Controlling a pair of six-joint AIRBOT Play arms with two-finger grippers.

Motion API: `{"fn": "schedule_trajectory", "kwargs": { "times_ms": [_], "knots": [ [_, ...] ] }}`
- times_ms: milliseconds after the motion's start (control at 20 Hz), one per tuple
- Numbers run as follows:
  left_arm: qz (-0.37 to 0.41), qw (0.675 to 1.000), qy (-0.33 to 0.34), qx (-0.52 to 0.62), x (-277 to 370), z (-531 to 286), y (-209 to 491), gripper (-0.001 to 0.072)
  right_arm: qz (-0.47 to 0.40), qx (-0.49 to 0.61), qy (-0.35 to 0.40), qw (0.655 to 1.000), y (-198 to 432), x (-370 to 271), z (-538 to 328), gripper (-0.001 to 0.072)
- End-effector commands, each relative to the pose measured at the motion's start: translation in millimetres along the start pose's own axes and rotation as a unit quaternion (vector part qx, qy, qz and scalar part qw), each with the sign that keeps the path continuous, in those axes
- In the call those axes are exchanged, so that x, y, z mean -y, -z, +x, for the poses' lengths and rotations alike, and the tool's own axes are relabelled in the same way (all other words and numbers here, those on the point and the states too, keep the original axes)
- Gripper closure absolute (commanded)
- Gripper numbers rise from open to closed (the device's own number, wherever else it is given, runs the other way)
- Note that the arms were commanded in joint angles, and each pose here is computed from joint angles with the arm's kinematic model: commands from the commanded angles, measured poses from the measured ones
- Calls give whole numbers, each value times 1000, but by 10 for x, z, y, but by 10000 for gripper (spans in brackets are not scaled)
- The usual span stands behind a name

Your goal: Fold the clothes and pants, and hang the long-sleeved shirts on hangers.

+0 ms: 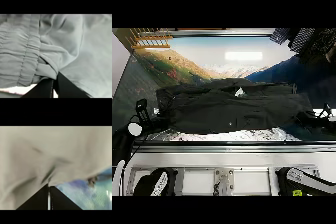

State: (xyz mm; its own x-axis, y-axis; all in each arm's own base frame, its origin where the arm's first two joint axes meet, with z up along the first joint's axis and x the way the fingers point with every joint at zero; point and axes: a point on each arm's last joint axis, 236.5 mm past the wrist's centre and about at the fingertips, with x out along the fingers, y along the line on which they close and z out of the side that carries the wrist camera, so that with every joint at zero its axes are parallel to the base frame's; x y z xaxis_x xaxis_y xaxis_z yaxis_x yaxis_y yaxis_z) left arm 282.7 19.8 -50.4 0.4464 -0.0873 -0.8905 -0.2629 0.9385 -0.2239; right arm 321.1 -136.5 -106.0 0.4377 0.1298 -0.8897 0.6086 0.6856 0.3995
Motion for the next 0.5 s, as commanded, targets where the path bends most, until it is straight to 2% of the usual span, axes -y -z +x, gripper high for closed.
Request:
{"fn": "schedule_trajectory", "kwargs": {
  "times_ms": [0,150,300,450],
  "knots": [
    [-4,1000,3,28,60,-13,-460,696,-10,34,0,999,-355,-212,-150,695],
    [6,997,14,73,242,-213,-1315,697,-60,64,-16,996,-878,-642,-672,695],
    [34,990,29,137,492,-765,-2125,696,-124,114,-39,985,-1272,-1177,-1398,695],
    [65,982,31,177,620,-1207,-2400,697,-168,157,-13,973,-1334,-1284,-1815,695]
  ]
}}
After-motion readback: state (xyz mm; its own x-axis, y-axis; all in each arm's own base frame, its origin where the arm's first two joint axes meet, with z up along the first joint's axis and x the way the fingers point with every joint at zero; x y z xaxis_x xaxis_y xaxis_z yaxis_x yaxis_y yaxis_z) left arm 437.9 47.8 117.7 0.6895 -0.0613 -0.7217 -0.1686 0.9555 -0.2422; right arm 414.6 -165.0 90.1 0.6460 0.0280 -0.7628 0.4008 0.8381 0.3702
